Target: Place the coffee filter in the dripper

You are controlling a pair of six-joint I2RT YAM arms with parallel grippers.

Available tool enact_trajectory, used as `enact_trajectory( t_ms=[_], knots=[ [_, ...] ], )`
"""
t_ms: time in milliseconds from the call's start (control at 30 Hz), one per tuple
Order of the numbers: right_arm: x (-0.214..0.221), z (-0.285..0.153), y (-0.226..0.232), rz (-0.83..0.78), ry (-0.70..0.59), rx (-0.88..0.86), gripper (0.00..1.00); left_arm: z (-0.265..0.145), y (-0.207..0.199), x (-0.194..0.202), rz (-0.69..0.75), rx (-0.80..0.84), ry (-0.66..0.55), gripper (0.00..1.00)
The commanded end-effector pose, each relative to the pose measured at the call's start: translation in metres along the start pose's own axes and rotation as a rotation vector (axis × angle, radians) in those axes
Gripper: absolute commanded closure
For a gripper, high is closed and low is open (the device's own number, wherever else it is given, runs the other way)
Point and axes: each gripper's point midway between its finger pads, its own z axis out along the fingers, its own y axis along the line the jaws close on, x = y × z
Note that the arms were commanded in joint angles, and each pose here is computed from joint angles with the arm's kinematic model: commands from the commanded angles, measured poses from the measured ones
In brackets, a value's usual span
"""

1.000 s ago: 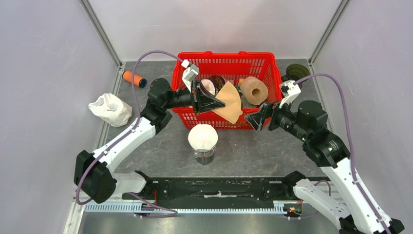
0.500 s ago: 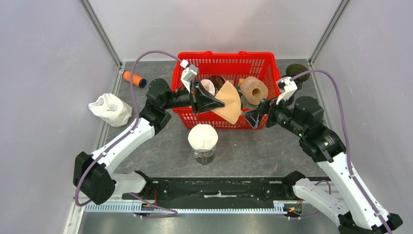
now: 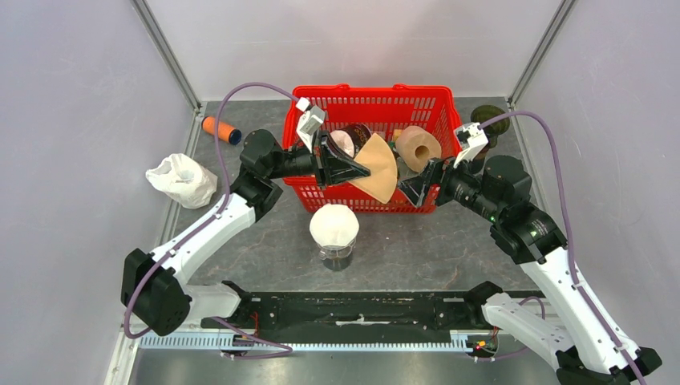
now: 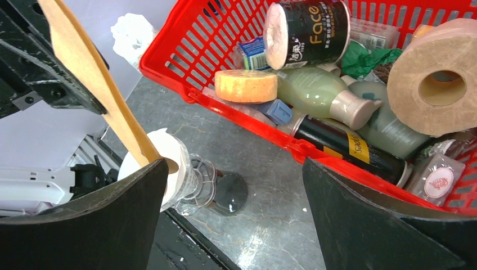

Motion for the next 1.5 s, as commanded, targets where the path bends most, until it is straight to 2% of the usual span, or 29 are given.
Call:
enact_trajectory(
  t_ms=[0,267,533,867,1267,1467],
  knots=[
    [-0.015,-0.005,0.021,-0.013,-0.044,-0.093,0.03,0.003,-0.008,-0.010,0.013,0.041,-0.018,0.98],
    [-0.016,-0.009,0.029,-0.002,-0.061,-0.137,0.03,0.004,-0.005,-0.009,0.002,0.036,-0.018,0.98],
    [-0.020,0.008,0.037,0.038,-0.071,-0.198,0.03,0.006,-0.011,-0.009,-0.017,0.088,-0.015,0.98],
    [-0.015,0.015,0.034,0.071,-0.065,-0.196,0.03,0.004,-0.022,-0.011,-0.010,0.137,-0.017,0.98],
    [-0.029,0.010,0.063,0.022,-0.129,-0.374,0.05,0.007,-0.038,-0.007,-0.026,0.233,0.010,0.98],
    [-0.037,-0.001,0.075,0.004,-0.170,-0.427,0.12,0.008,-0.040,-0.004,-0.029,0.250,0.019,0.98]
  ],
)
